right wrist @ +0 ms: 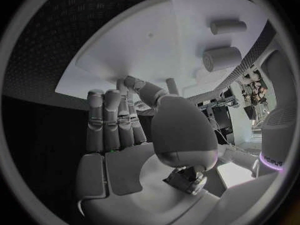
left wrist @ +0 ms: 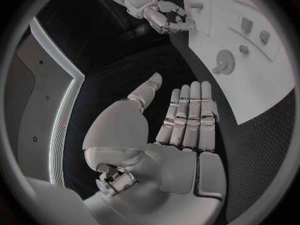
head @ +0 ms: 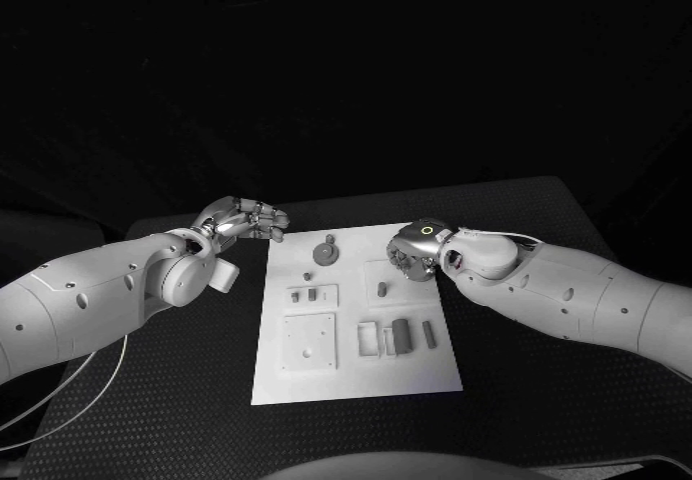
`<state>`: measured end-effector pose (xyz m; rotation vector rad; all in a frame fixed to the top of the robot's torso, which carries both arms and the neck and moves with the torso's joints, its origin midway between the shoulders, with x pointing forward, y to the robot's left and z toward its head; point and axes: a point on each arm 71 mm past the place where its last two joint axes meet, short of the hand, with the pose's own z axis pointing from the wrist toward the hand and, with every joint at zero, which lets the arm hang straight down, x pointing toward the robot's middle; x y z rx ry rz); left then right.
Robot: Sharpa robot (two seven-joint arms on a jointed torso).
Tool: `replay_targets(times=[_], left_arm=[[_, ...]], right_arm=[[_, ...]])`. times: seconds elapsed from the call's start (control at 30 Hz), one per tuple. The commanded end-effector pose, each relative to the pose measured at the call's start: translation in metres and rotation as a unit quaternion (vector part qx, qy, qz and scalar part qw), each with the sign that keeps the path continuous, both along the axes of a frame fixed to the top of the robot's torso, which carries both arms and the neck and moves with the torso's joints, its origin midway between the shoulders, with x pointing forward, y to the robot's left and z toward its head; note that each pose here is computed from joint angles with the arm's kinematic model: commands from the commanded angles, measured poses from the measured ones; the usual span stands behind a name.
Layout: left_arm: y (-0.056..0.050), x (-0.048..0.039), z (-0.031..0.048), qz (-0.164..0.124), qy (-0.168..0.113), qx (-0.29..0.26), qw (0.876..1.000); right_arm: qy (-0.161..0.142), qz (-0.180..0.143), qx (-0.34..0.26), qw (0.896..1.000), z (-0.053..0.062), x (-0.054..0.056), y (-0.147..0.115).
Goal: Assemble the parts on the task board
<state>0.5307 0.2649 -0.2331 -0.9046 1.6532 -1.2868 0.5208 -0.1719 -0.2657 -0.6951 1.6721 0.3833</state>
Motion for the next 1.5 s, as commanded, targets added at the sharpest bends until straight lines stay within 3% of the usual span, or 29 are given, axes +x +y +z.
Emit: replay_targets(times=[0.03, 0.23, 0.53, 1.1, 1.5], left_arm=[[-0.0014, 0.0004, 0.0010, -0.001, 0.000, -0.004, 1.000], [-0.0013, 0.0005, 0.0008, 0.000, 0.001, -0.003, 1.000], [-0.0002, 0.0006, 0.0005, 0.003, 0.002, -0.002, 1.000], [0.0018, 0.0015, -0.0001, 0.004, 0.004, 0.000, 1.000], [0.0012, 0.0012, -0.0005, 0.003, 0.007, 0.000, 1.000]], right_arm=[[0.013, -0.011, -0.015, 1.000, -0.0102, -0.0022, -0.0085], [0.013, -0.014, -0.007, 1.000, -0.0099, -0.0027, -0.0086], [0.041, -0.020, -0.003, 0.999, -0.0124, -0.0040, -0.0094], [0.010, -0.018, 0.015, 1.000, -0.0064, -0.0059, -0.0073], [0.011, -0.017, 0.018, 1.000, -0.0073, -0.0053, -0.0053]])
